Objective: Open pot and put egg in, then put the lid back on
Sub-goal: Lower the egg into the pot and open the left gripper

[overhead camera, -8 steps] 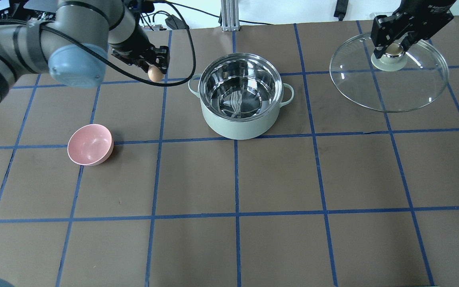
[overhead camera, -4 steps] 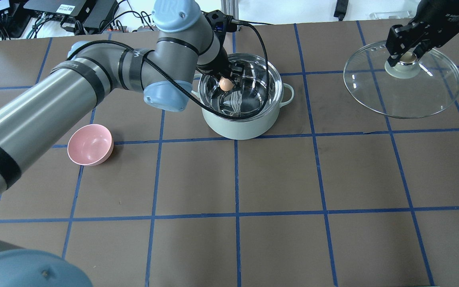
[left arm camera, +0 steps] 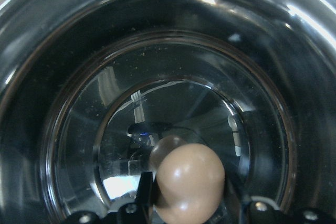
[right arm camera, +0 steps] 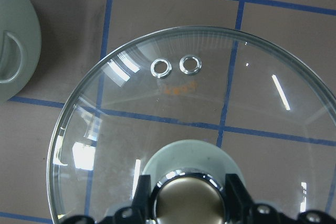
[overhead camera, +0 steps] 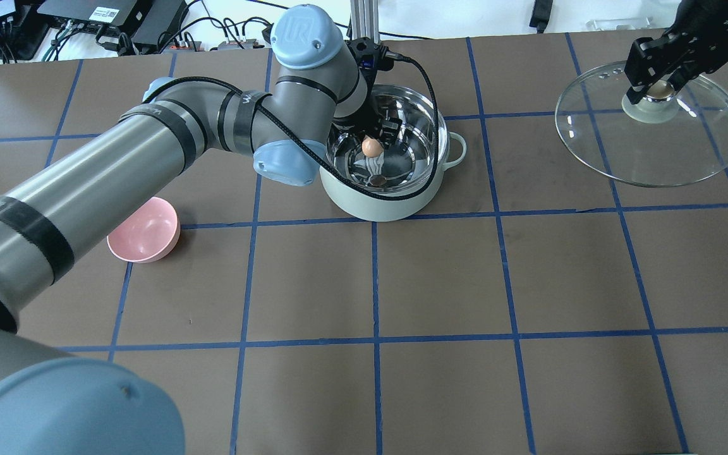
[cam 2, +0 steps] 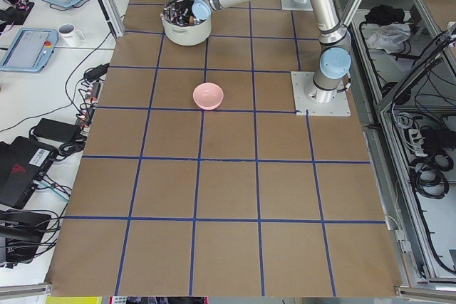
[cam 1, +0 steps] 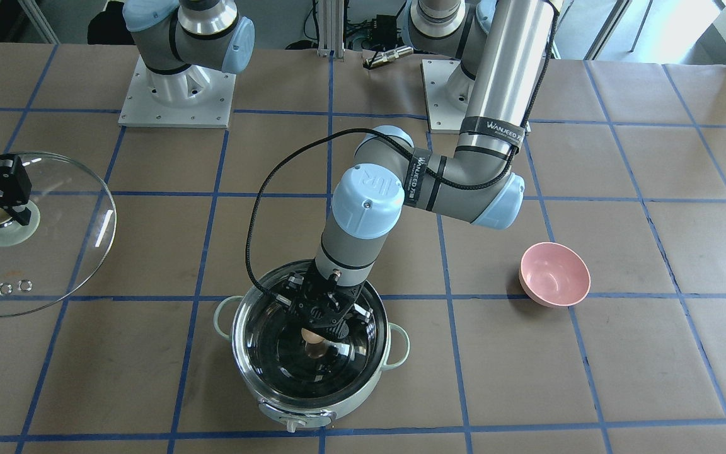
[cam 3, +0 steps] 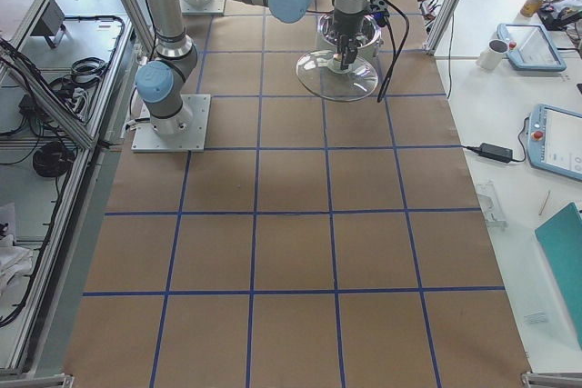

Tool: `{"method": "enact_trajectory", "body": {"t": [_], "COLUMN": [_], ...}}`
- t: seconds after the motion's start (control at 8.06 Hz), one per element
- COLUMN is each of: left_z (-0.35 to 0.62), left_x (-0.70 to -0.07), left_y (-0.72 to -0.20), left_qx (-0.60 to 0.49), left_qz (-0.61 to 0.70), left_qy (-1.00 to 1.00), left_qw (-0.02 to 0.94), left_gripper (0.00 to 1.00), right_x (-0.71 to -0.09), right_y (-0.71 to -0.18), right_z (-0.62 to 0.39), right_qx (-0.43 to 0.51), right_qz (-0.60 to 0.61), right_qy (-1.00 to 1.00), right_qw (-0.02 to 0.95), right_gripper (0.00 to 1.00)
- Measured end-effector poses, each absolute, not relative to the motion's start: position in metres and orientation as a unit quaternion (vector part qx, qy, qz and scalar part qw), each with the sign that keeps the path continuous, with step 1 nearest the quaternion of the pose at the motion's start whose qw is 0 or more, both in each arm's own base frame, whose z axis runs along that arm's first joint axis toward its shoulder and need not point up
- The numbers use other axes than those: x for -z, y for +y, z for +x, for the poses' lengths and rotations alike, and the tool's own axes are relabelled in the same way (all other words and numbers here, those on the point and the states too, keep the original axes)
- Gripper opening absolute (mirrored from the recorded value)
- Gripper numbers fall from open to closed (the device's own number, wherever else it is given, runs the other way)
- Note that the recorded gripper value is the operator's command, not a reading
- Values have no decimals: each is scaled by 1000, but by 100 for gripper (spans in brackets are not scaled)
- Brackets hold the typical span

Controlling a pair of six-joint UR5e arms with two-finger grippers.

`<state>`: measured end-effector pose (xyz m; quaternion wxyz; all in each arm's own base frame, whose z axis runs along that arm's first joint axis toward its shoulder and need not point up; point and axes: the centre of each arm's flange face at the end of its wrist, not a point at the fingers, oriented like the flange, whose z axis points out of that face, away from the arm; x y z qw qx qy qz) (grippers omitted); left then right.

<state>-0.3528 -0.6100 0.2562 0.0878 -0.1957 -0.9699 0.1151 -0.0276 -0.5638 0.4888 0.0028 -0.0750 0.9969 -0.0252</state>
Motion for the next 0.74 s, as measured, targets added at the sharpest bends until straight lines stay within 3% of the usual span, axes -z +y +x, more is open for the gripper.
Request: {"method": "enact_trajectory", "body": {"t": [0.12, 0.25, 0.37, 0.5, 0.74], "left_z": [-353, -354, -354, -354, -356], "left_x": [-244, -238, -235, -231, -238], "left_y": [-612, -613, -613, -613, -612], "left_qx": [-107, -103, -102, -99, -102], "left_qz": [-194, -192, -190, -185, -165], "left_qy": [-971, -972, -973, -974, -977], "left_qw": [87, 86, 86, 87, 92], "left_gripper": [61, 66, 87, 100, 100], "right_x": [-489, -489, -491, -493, -496], "right_y": [-563, -563, -563, -564, -565], "right_z": [-29, -30, -30, -30, -26], "right_qx": [26, 27, 28, 31, 41], "right_qz": [-74, -74, -73, -72, -67], "right_qy": [997, 997, 997, 997, 997], "right_qw": [4, 4, 4, 5, 21], "right_gripper": [0, 0, 0, 0, 0]}}
